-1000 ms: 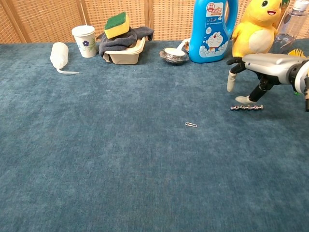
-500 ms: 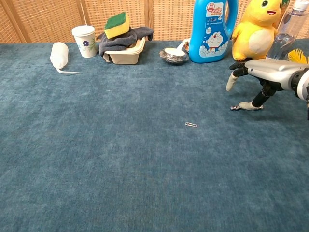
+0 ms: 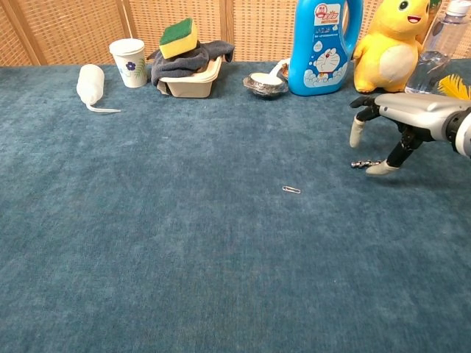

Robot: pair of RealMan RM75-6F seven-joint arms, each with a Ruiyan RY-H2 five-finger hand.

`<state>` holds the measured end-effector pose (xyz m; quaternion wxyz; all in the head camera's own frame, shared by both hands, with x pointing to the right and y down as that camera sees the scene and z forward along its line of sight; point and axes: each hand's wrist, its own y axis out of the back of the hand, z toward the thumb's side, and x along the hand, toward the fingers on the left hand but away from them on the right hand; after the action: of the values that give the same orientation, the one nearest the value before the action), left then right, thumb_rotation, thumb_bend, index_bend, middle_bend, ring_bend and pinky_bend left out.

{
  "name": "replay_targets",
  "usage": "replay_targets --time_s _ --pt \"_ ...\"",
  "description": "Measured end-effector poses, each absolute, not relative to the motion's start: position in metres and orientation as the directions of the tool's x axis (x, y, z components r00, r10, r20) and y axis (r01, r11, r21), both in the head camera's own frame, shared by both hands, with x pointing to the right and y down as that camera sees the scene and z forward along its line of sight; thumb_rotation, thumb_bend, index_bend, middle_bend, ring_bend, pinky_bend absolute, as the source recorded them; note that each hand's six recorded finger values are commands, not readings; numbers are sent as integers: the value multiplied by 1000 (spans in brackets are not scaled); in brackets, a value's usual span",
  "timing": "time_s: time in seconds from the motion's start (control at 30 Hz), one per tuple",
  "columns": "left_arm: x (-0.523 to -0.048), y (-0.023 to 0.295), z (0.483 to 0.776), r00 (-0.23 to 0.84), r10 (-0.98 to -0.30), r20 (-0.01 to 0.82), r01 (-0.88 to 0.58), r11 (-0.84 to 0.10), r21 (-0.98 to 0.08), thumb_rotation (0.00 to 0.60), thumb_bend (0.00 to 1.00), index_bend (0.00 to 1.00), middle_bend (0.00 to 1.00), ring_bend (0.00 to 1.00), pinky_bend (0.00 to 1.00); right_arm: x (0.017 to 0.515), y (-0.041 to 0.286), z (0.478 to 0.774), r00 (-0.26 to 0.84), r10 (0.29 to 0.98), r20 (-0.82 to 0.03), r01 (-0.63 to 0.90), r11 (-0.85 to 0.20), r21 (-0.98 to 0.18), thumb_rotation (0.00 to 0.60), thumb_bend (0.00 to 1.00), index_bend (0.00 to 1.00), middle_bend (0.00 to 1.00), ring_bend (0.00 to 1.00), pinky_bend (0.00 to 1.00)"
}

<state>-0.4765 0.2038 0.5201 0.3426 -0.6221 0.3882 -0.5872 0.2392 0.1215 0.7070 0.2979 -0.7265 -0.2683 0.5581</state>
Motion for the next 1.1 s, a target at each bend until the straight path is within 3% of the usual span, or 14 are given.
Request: replay_targets --time_s 0.5,1.1 --pt "-477 204 520 11 -885 466 -87 -465 -881 600 221 0 0 0 0 235 120 712 229 726 -649 53 -675 -736 600 347 439 0 0 0" --pt "-476 204 521 13 -882 471 -92 -470 -878 600 221 0 0 0 0 235 123 723 214 724 -655 10 -672 -740 600 352 475 0 0 0"
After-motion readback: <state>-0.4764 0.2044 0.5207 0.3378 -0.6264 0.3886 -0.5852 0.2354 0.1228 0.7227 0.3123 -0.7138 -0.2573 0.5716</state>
